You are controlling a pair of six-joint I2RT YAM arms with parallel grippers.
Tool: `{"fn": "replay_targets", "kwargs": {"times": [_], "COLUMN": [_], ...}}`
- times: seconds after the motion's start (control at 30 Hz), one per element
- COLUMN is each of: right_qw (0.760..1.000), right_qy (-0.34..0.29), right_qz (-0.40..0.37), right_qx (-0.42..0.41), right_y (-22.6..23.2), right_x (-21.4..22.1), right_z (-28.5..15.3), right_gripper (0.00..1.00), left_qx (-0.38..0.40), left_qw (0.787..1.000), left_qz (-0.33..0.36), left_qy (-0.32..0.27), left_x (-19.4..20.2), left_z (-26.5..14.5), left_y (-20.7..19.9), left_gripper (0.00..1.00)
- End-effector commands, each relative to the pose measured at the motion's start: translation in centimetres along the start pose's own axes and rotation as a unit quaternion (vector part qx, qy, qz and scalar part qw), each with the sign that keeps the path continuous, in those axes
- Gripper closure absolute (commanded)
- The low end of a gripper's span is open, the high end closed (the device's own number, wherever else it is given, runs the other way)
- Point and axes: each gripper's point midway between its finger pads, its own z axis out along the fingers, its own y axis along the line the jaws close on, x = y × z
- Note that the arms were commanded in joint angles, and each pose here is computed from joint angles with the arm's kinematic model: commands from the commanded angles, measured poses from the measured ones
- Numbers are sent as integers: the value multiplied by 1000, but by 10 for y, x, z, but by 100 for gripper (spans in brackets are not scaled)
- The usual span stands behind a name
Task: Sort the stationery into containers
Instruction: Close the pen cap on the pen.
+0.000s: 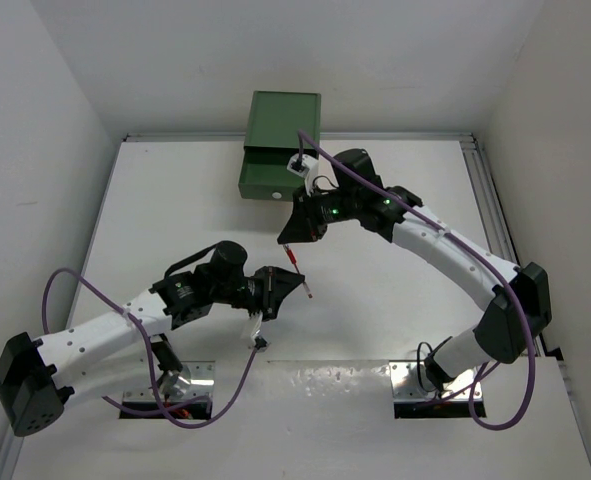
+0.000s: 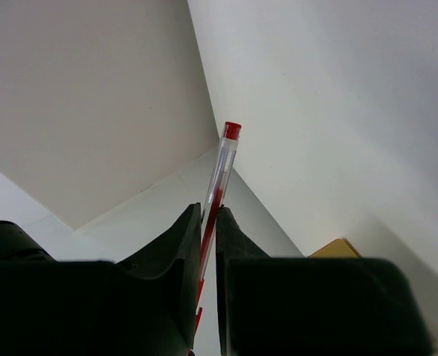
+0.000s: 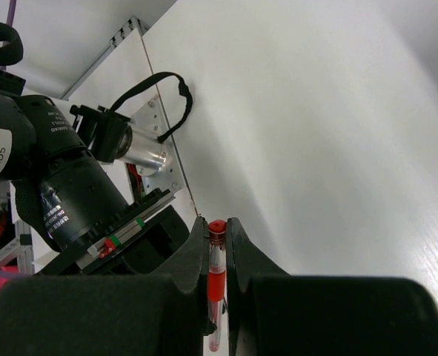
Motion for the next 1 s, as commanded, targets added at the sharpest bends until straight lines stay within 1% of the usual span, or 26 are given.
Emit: {"fn": "replay_targets", "kwargs": {"times": [0.0, 0.8, 0.97], "right_qw": [990, 985, 986], "right_qy": [115, 143, 138], "right_qz": [74, 83, 77], "right_qx": [-38, -44, -45], "right_y": [25, 21, 22], "right_x": [67, 83, 77], "right_z": [-8, -9, -9], "right_gripper": [100, 100, 100], "left_qx": [-52, -58, -60], "left_qw": [977, 970, 969], "left_qz": [128, 137, 138], "left_qy": [164, 193, 194], "left_x": [70, 86, 86], "left_z": [-48, -61, -62], "left_y": [64, 73, 74], "left_gripper": [100, 100, 100]}}
